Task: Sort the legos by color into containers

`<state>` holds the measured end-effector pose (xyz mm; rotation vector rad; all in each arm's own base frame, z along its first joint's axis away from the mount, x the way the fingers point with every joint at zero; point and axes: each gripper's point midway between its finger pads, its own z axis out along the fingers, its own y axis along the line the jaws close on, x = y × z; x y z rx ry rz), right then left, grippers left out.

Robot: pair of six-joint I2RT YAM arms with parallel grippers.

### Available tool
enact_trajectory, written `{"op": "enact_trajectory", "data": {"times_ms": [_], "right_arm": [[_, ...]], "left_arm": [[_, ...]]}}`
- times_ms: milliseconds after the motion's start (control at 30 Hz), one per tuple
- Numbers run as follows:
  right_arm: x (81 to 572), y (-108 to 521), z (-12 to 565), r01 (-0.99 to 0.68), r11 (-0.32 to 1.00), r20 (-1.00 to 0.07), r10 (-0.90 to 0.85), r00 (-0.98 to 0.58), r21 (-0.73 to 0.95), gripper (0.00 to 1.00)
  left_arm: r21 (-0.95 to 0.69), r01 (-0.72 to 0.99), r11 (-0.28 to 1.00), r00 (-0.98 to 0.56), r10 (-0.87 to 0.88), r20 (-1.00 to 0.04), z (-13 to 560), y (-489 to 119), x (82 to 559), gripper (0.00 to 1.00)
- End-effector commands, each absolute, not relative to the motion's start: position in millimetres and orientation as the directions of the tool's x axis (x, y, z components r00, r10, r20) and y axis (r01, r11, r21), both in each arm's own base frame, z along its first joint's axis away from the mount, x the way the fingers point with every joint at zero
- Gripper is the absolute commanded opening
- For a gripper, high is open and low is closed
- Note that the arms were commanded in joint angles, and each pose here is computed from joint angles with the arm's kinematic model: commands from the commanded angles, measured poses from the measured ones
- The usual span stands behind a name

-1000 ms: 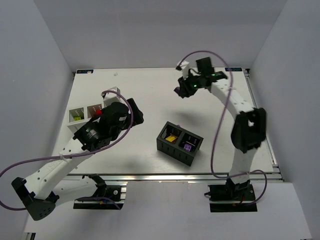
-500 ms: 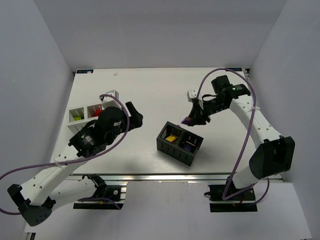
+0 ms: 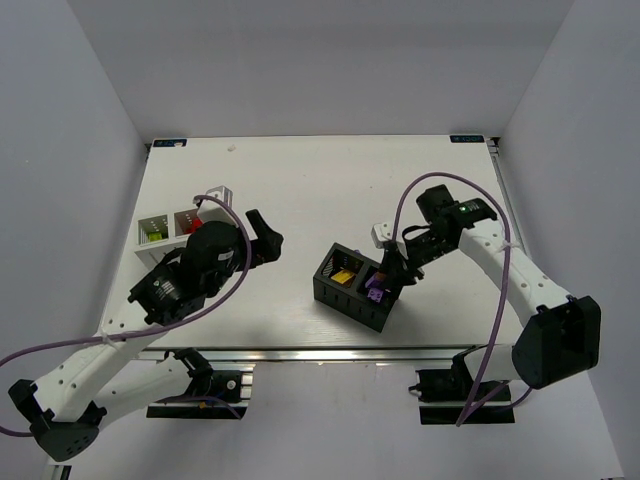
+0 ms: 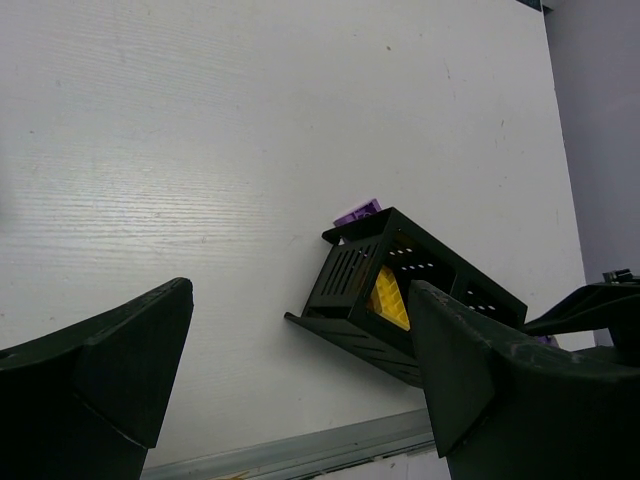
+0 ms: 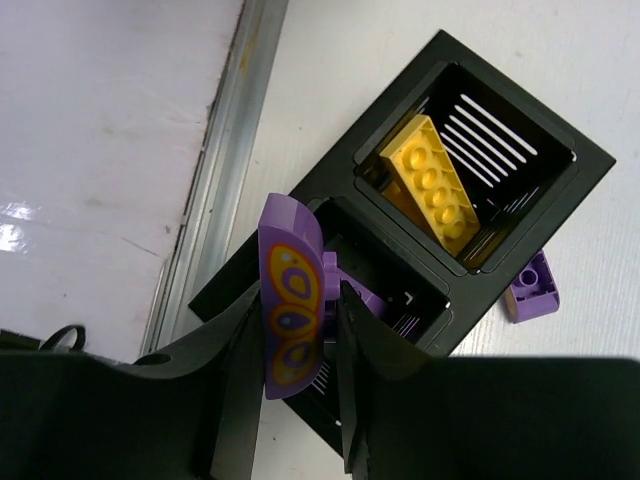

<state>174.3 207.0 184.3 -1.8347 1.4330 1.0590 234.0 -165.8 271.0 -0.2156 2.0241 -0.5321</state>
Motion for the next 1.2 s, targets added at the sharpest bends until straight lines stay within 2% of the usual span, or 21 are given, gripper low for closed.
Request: {"op": "enact_trajectory", "data": {"times_ms": [0, 67, 167, 267, 300, 400, 667, 767, 833, 867, 933, 967, 1167], "right_arm": [[187.8, 211.6, 178.0, -0.977, -0.214, -0.84, -0.526, 0.131, -0.018, 0.0], [188.1, 212.7, 174.4, -0.978, -0.208, -0.835, -0.538, 0.119, -0.005, 0.0], [189.3, 211.5, 169.6, -0.979, -0.203, -0.826, -0.553, 0.112, 0.003, 0.09], [193.2, 211.3, 167.8, -0.98, -0.2, -0.818, -0.562, 0.121, -0.007, 0.29], [194.0, 210.6, 167.3, -0.98, -0.197, -0.816, -0.566, 0.12, -0.007, 0.46], [193.7, 210.1, 167.5, -0.979, -0.204, -0.811, -0.57, 0.13, -0.014, 0.66], [200.0, 216.8, 203.7, -0.978, -0.187, -0.84, -0.512, 0.181, -0.096, 0.68], [209.5, 221.5, 226.0, -0.986, -0.127, -0.861, -0.483, 0.16, -0.112, 0.68], [215.1, 224.4, 238.4, -0.995, -0.059, -0.878, -0.469, 0.099, -0.08, 0.67], [222.3, 228.0, 249.6, -0.993, -0.033, -0.891, -0.438, 0.116, -0.113, 0.67], [227.3, 231.4, 259.6, -0.998, 0.043, -0.909, -0.414, 0.033, -0.055, 0.68], [238.4, 233.7, 268.8, -0.993, 0.088, -0.917, -0.397, 0.041, -0.082, 0.69], [286.2, 230.0, 294.5, -0.938, 0.347, -0.928, -0.342, -0.145, 0.018, 0.81]], "left_arm": [[-0.477, 0.086, 0.875, -0.478, -0.384, -0.79, 278.9, -164.7, 231.5, 0.98], [-0.481, 0.091, 0.872, -0.478, -0.386, -0.789, 280.9, -165.4, 231.1, 0.98], [-0.484, 0.094, 0.87, -0.479, -0.386, -0.788, 282.8, -166.0, 230.5, 0.98], [-0.485, 0.093, 0.869, -0.486, -0.386, -0.784, 280.2, -164.9, 228.2, 0.98], [-0.489, 0.094, 0.867, -0.485, -0.388, -0.783, 280.4, -164.4, 227.2, 0.98], [-0.488, 0.092, 0.868, -0.485, -0.389, -0.783, 280.4, -163.2, 226.2, 0.98], [-0.498, 0.097, 0.861, -0.486, -0.396, -0.779, 281.8, -164.6, 225.7, 0.98], [-0.498, 0.1, 0.861, -0.491, -0.393, -0.777, 279.6, -165.7, 225.3, 0.98], [-0.497, 0.1, 0.862, -0.496, -0.39, -0.776, 278.4, -166.7, 225.5, 0.98], [-0.497, 0.101, 0.862, -0.497, -0.389, -0.776, 278.2, -167.6, 226.0, 0.98], [-0.495, 0.103, 0.863, -0.498, -0.386, -0.777, 278.1, -167.8, 226.0, 0.98], [-0.497, 0.105, 0.862, -0.497, -0.387, -0.777, 279.0, -168.2, 226.0, 0.98], [-0.496, 0.139, 0.857, -0.5, -0.372, -0.782, 282.3, -173.2, 225.5, 0.98]]}}
